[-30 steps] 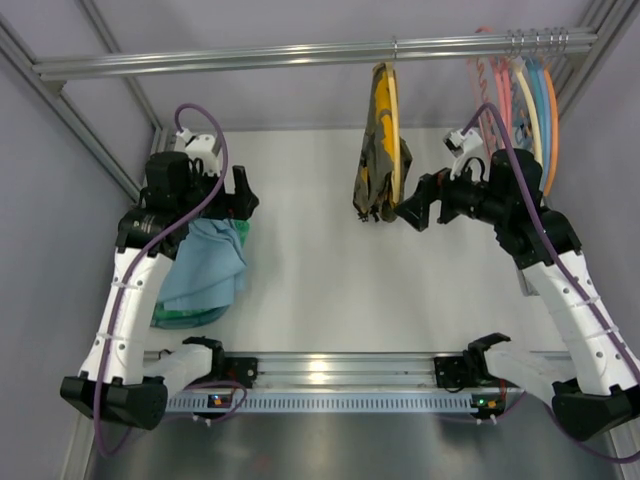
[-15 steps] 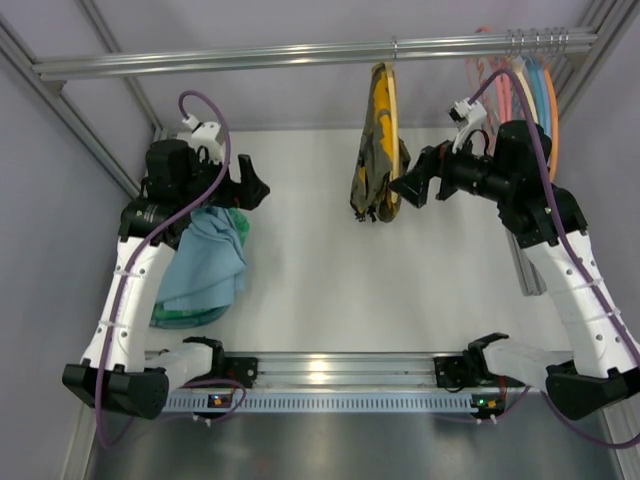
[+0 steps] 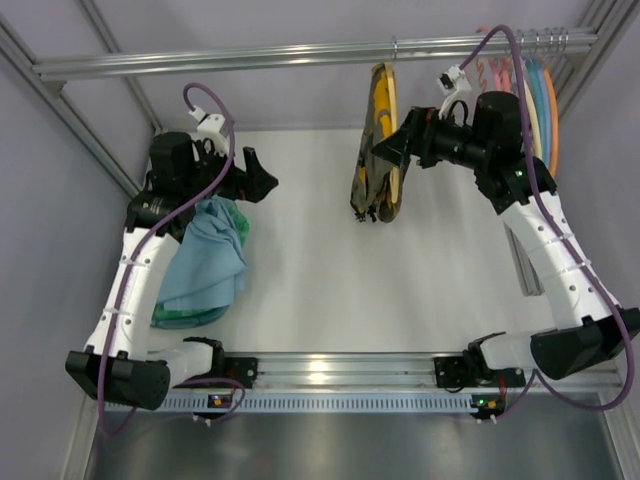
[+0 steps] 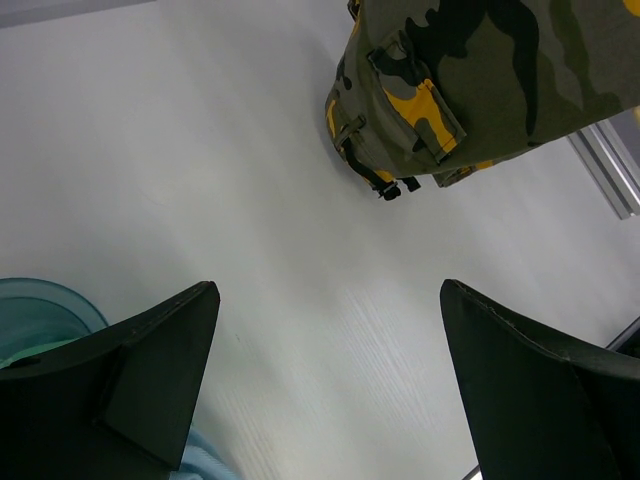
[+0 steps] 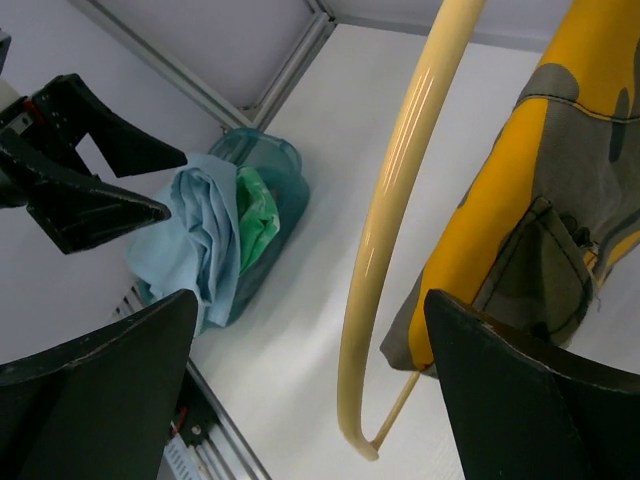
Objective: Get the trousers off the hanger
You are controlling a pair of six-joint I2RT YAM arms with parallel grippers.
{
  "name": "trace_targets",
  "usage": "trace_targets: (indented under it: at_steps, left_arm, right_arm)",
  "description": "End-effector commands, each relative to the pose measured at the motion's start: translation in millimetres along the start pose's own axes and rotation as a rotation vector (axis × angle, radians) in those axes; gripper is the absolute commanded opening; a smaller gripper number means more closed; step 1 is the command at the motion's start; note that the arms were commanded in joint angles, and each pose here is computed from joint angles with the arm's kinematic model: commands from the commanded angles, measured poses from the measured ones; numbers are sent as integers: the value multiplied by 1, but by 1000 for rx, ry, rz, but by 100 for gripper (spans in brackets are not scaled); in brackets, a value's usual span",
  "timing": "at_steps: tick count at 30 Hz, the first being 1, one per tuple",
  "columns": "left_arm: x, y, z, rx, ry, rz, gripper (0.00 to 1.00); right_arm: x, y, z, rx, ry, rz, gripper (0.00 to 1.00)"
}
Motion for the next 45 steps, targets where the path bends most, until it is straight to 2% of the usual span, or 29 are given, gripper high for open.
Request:
trace_targets:
  at_steps: [1, 4, 5, 8, 16, 21, 29, 36, 41, 45]
  left_arm:
    - [3, 21, -11, -34, -57, -88, 98]
    - [1, 21, -12, -26, -64, -84, 98]
    - [1, 21, -11, -21, -61, -84, 98]
    - [0, 21, -11, -18, -62, -81, 98]
    - [-6, 26, -10, -19, -71, -76, 98]
    - [-7, 28, -10, -30, -74, -76, 98]
    - [-11, 28, -9, -20, -78, -66, 98]
    - [-17, 30, -8, -4, -90, -51, 98]
    - [-20, 30, -8, 1, -102, -43, 98]
    - [-21, 30, -8, 4, -106, -40, 98]
  right_arm:
    - [-2, 28, 9, -36, 70, -115, 96]
    - [-9, 27, 2, -107, 136, -128, 85]
    - [-11, 24, -4, -125, 142, -123, 78]
    - [-15, 22, -7, -171, 190, -127, 69]
    - [-31, -3, -21, -341, 252, -88, 60]
    - [-32, -4, -25, -407, 295, -97, 42]
    - [-14, 25, -3, -398, 364, -105, 25]
    - [-1, 55, 14, -361, 362, -141, 20]
    - [4, 61, 22, -367, 352, -142, 5]
    - [10, 73, 28, -360, 352, -166, 0]
Point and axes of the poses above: each gripper's point midway between its finger pads, its own x axis back along the fingers, its own z axis along the line the jaws close on, y = z × x, the point moved 8 cm from there along x, back along the fingers, and after that the axes turned 7 degrees about x, right-handed, at the moved point
